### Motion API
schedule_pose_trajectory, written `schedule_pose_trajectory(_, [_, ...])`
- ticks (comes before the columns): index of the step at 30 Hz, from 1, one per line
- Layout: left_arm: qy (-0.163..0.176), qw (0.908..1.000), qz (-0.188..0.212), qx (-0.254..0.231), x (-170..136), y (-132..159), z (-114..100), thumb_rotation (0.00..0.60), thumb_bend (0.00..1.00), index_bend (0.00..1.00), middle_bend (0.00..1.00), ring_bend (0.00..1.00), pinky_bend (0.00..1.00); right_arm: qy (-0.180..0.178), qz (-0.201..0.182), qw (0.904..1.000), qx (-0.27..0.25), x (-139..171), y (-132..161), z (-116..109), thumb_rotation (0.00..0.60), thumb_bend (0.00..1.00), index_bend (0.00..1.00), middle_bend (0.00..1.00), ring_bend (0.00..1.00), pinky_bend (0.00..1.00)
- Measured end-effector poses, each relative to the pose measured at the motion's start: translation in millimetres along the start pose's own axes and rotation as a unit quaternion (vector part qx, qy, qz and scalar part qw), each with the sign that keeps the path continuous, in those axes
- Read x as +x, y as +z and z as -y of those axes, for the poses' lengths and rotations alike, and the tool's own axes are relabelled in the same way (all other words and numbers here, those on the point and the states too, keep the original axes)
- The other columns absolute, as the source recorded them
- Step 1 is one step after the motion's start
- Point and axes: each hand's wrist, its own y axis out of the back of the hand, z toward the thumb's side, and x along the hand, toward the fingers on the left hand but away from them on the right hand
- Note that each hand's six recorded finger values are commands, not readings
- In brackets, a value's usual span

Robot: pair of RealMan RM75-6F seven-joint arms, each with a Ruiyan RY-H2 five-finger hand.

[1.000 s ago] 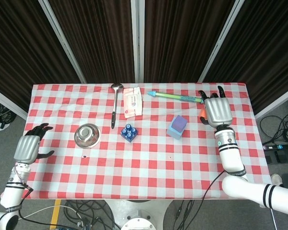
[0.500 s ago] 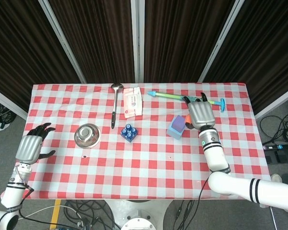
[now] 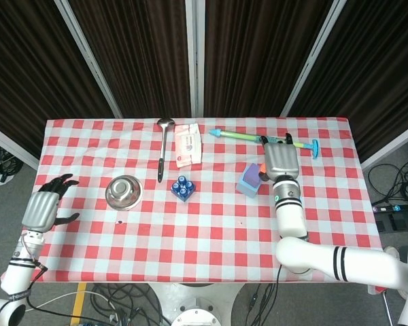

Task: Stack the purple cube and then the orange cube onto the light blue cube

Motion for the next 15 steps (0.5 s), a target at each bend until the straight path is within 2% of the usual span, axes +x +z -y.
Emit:
schedule_pose_trajectory(7, [0.005,0.9999,0.002,-0.011,0.0,1.7,-4.3,0.6,0.06,0.32,0.27,0.22,0.31,0.017,0.026,0.9995,-0.002,2.1,16.3,1.6,0.6,0.19,0.19,0.56,0.3,0.04])
schedule_pose_trajectory(15, [0.004,0.9998,-0.001,-0.022,0.2,-0.4,-5.9,0.6,0.06,0.32,0.27,0.22,0.31,0.029,0.045,0.9985,0.007,-4.4,16.9,8.9,0.6,0.19,0.19,0.56,0.3,0.04])
